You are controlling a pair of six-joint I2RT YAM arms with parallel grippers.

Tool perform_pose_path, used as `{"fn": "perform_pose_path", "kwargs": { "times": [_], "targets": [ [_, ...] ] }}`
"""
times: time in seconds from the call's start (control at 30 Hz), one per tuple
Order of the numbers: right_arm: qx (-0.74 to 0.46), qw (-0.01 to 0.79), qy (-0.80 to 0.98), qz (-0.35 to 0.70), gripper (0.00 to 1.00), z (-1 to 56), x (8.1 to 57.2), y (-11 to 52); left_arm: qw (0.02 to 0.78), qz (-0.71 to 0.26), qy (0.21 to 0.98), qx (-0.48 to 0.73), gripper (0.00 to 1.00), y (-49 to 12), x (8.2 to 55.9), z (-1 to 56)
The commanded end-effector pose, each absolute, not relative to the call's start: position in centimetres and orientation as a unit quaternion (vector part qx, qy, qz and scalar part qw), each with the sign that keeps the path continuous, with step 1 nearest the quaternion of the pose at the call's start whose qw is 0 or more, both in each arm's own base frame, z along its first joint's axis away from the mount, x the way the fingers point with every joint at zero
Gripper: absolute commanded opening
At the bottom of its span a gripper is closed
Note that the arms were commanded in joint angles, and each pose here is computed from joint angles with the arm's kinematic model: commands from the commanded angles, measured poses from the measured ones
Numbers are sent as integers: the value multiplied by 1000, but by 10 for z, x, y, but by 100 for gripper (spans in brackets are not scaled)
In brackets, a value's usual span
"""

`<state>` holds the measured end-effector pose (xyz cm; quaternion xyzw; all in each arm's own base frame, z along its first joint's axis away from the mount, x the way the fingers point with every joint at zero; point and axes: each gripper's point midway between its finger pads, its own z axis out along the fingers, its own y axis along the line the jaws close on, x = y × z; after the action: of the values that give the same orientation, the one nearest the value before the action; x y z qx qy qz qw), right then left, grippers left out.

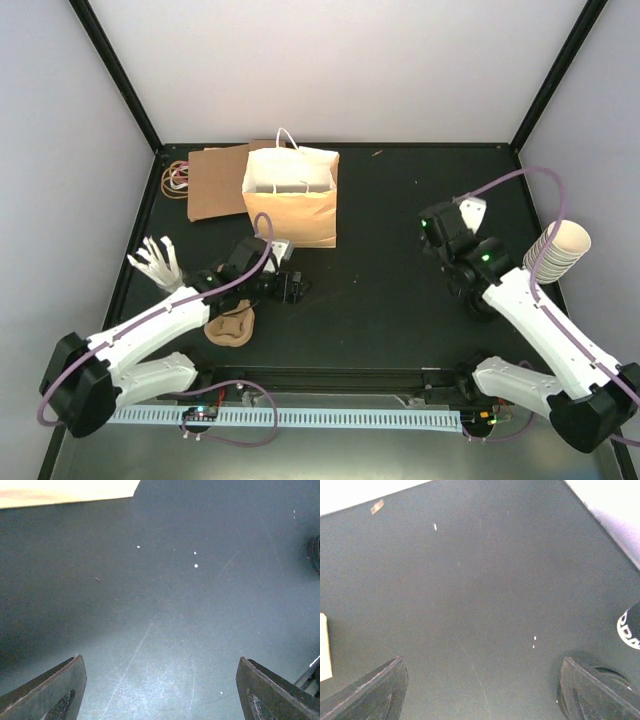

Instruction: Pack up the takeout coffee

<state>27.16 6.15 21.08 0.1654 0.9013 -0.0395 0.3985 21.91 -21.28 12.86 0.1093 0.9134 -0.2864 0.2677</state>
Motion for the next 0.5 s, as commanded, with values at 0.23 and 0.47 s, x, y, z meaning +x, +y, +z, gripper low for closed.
{"fn": "perform_pose_path", "kwargs": {
  "times": [0.23, 0.47],
  "targets": [
    [149, 358, 918, -89, 100, 287, 284, 62, 296, -320, 887, 148, 85, -245, 210, 161],
    [123, 355, 916, -140, 100, 291, 303, 59, 310, -320, 885, 140, 86, -232, 201, 172]
  ]
}}
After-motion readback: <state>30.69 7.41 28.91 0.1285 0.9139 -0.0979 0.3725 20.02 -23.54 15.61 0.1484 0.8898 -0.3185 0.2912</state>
